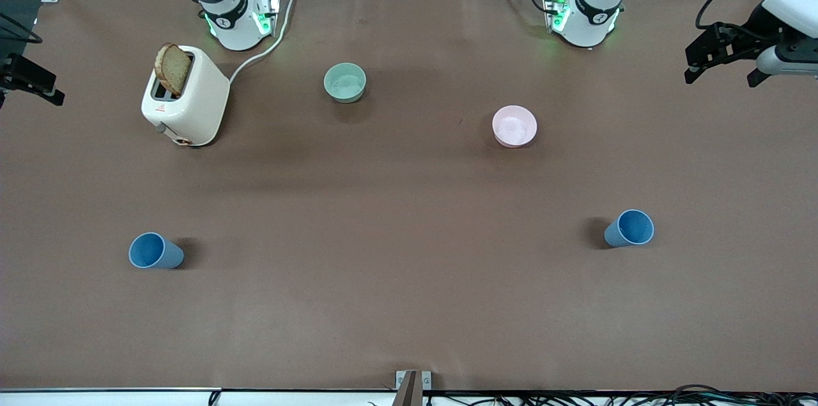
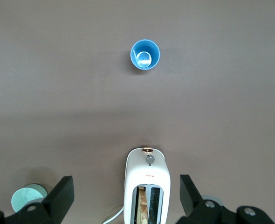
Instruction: Stack blue cups with both arms
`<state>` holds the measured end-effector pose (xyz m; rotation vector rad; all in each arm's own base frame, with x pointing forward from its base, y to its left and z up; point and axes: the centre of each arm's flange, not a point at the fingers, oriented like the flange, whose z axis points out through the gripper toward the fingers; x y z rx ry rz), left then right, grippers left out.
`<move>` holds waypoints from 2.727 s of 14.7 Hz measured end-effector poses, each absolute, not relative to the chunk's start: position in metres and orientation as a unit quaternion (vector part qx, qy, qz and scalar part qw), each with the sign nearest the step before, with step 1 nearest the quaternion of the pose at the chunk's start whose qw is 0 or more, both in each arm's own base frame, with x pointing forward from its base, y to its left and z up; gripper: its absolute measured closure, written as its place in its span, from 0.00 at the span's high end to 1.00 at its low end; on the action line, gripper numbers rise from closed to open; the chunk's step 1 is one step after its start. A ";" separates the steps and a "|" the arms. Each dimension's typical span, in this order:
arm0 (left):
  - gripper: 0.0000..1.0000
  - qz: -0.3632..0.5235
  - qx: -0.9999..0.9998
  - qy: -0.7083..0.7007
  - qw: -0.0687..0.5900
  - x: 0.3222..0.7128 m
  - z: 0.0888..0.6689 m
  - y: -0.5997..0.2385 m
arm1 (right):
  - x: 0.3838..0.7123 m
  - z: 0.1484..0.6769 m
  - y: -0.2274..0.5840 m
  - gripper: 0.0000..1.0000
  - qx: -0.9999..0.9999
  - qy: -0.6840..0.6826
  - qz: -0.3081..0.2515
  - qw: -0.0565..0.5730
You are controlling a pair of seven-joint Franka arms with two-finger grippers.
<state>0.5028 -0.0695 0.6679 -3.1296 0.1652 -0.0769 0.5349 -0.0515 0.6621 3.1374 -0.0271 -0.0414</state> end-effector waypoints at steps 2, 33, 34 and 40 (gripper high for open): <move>1.00 -0.023 -0.998 0.053 0.003 0.504 0.668 -0.071 | 0.535 0.662 -0.051 1.00 1.000 -0.009 -0.014 0.001; 0.13 -0.038 -0.999 0.010 0.001 0.637 0.260 0.019 | 0.695 0.264 -0.152 0.85 0.998 -0.052 0.036 -0.022; 0.05 -0.042 -0.999 0.012 -0.003 0.639 0.264 0.014 | 0.695 0.260 -0.152 0.78 0.998 -0.052 0.036 -0.022; 0.05 -0.024 -0.998 -0.034 -0.044 0.635 0.297 -0.093 | 0.690 0.251 -0.151 0.27 0.997 -0.060 0.029 -0.035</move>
